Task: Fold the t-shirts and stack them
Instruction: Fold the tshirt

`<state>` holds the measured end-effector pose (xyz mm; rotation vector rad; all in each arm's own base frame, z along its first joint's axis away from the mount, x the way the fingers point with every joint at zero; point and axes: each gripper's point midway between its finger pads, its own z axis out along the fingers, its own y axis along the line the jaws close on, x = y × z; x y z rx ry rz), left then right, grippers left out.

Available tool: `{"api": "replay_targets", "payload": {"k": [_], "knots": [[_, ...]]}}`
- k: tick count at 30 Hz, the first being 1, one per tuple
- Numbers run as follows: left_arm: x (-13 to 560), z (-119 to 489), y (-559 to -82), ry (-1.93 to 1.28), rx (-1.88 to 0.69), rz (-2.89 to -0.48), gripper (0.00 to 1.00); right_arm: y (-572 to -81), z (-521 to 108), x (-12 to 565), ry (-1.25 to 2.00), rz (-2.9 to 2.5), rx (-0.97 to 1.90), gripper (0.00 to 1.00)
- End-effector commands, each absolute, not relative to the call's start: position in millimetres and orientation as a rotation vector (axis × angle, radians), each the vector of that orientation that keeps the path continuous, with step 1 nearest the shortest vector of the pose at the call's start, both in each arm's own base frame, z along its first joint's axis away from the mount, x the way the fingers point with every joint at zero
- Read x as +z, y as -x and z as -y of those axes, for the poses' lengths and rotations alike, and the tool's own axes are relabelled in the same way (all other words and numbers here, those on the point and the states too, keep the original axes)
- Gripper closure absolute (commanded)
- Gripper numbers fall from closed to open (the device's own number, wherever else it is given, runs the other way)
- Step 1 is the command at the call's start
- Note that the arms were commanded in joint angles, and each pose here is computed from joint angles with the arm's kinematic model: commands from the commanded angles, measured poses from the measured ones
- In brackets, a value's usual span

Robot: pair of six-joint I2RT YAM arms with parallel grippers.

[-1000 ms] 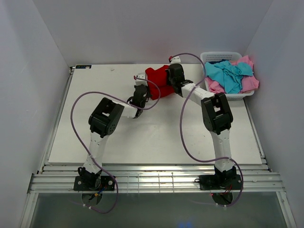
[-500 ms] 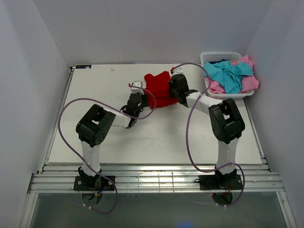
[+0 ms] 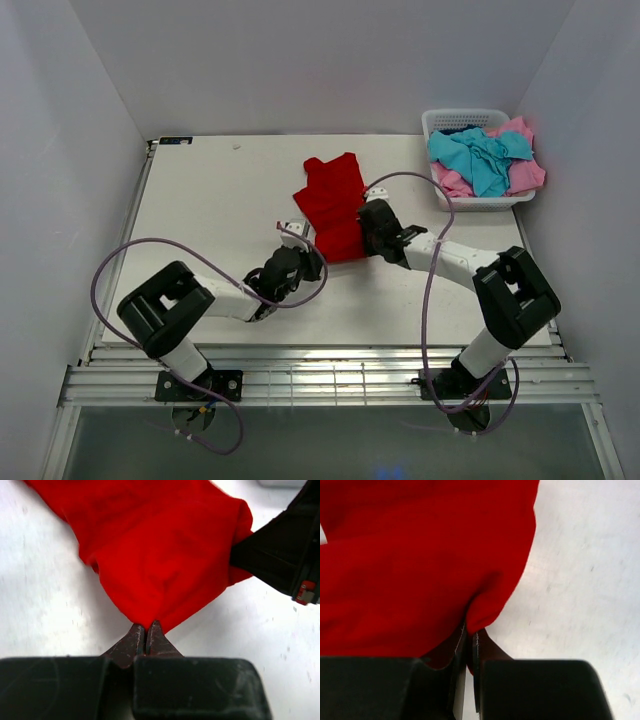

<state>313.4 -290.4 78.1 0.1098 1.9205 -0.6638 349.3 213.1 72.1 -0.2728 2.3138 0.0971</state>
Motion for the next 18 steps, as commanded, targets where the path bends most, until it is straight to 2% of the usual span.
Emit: {"api": "replay_targets", "payload": {"k": [1,7,18], "knots": [[83,287,-289,-0.078,-0.706,-1.929,1.00,-316,-203,73,0.227,-2.338,0.041,0.92],[63,277,-248,-0.100,-0.714,-2.003,1.00,-270,-199,64,0.222,-2.379,0.019,0.92],[69,259,-182,-0.051,-0.746,-2.034,1.00,-188,-202,62,0.233,-2.424,0.005,0.92]]}}
